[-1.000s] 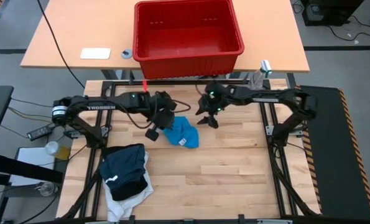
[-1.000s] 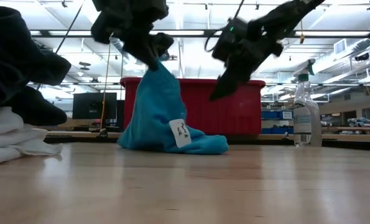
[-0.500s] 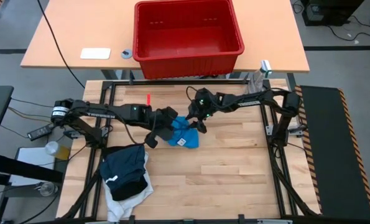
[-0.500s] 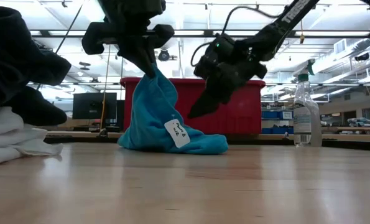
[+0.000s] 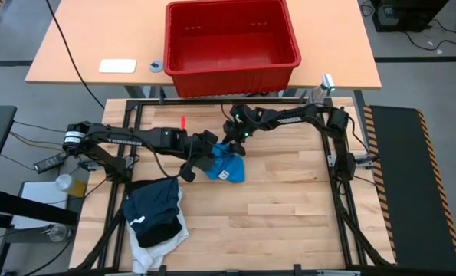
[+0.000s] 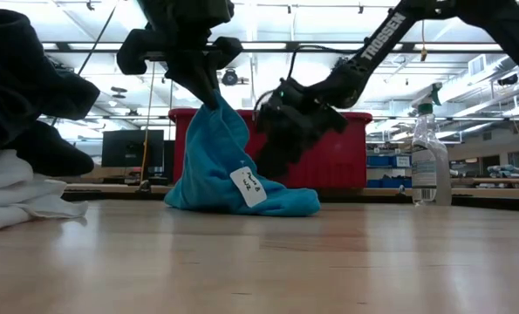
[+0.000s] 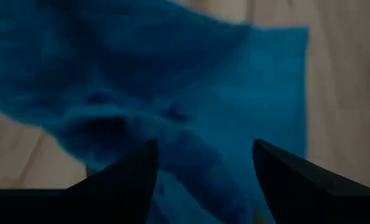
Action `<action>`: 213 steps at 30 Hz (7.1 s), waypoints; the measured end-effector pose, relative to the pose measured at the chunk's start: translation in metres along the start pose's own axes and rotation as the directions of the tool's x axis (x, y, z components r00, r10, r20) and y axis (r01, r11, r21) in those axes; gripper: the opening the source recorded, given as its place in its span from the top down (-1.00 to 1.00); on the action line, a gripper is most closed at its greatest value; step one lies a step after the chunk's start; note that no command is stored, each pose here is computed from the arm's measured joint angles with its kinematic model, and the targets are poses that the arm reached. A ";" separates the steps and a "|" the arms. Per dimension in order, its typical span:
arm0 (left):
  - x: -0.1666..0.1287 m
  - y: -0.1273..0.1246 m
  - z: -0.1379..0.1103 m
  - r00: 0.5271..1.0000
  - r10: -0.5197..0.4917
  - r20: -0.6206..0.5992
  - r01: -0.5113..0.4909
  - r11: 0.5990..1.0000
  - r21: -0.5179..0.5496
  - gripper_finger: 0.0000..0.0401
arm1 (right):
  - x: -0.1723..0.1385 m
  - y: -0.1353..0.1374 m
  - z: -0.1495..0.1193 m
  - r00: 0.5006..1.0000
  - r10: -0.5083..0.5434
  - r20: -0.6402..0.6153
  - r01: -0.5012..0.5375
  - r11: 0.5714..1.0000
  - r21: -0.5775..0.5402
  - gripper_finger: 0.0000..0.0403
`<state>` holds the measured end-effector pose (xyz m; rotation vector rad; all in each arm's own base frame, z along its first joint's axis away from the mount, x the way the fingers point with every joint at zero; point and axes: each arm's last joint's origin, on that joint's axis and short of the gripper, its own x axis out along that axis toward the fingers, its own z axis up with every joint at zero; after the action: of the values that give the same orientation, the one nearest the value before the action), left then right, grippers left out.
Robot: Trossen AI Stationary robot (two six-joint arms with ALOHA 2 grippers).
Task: Fold Laundry from Bin
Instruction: Fold the blue shorts
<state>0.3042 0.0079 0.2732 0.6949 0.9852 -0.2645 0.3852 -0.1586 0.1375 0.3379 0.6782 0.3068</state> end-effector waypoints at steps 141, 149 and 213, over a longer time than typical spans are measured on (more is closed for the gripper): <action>0.012 -0.043 -0.032 0.942 -0.316 0.114 0.302 0.649 -0.698 0.20 | -0.072 0.127 0.004 0.972 -0.227 -0.061 0.227 0.974 0.008 0.25; 0.017 -0.027 -0.057 0.973 -0.197 -0.119 0.126 0.889 -0.441 0.26 | -0.065 0.139 0.004 0.983 -0.171 -0.063 0.173 0.984 0.032 0.25; 0.074 0.054 -0.142 0.995 -0.058 -0.076 0.023 0.916 -0.400 0.28 | -0.059 0.158 -0.007 0.905 -0.423 -0.037 0.424 0.898 0.115 0.40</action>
<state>0.2756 0.1475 0.1827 0.3136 1.0959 -0.0631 0.3108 -0.0372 0.2290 0.2938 0.7639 -0.1507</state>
